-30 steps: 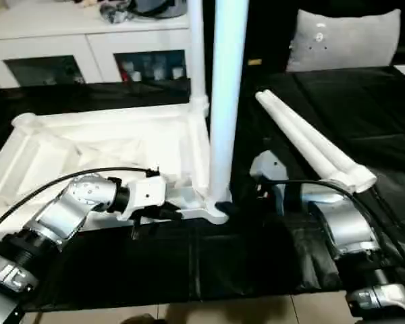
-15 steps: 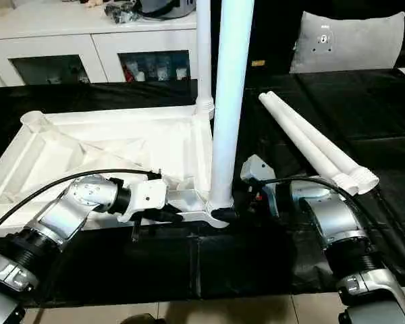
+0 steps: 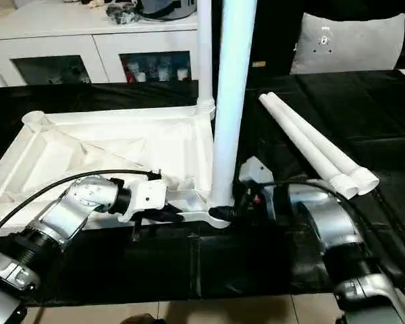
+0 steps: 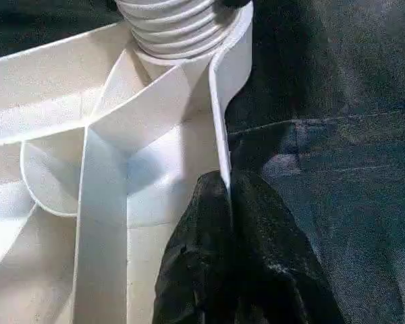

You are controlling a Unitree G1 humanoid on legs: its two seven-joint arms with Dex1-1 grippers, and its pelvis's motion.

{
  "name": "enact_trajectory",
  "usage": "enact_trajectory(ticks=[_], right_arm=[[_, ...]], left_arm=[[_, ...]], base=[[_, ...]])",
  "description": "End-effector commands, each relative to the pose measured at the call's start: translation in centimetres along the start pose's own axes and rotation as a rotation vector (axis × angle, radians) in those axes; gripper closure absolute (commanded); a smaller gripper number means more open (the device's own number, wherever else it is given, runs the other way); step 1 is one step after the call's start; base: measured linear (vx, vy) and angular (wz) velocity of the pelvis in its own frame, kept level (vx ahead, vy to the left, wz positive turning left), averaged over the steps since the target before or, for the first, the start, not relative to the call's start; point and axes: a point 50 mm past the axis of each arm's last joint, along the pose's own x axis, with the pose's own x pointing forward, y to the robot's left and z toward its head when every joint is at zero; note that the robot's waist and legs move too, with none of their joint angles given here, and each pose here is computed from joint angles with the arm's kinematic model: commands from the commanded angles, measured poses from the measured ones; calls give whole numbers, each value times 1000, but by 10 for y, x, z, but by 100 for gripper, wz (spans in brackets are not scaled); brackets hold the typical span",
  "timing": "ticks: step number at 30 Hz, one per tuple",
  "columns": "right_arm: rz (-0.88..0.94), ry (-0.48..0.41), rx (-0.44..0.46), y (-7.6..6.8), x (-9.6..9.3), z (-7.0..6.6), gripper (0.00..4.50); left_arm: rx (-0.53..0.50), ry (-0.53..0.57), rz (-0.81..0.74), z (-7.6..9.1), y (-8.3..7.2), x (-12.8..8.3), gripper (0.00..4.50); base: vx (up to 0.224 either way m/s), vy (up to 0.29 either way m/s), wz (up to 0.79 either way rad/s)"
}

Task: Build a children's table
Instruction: Rotate leg to tighten

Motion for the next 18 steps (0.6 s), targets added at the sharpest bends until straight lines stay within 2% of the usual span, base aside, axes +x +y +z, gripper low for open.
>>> enact_trajectory(ticks=[1, 6, 9, 10, 12, 16, 18], right_arm=[[16, -22, 55, 11, 11, -6, 176], [-167, -24, 165, 16, 32, -18, 176], [-365, -112, 275, 10, 56, -15, 177], [-377, -116, 282, 10, 58, -14, 177], [-463, -124, 332, 8, 71, -11, 177], [-554, -116, 326, 6, 86, -4, 177], [-557, -118, 320, 6, 87, -3, 177]], left_arm=[[-86, 45, -31, -13, -14, 11, 450], [-219, -10, 114, -4, -12, 21, 450], [-295, -44, 224, 12, -8, 36, 450], [-300, -48, 230, 13, -8, 38, 450], [-332, -70, 291, 27, -4, 48, 450], [-322, -51, 376, 39, 5, 52, 450], [-313, -47, 385, 40, 6, 51, 450]], base=[[0, 0, 0], [0, 0, 0], [0, 0, 0], [0, 0, 0], [0, 0, 0], [0, 0, 0], [0, 0, 0]])
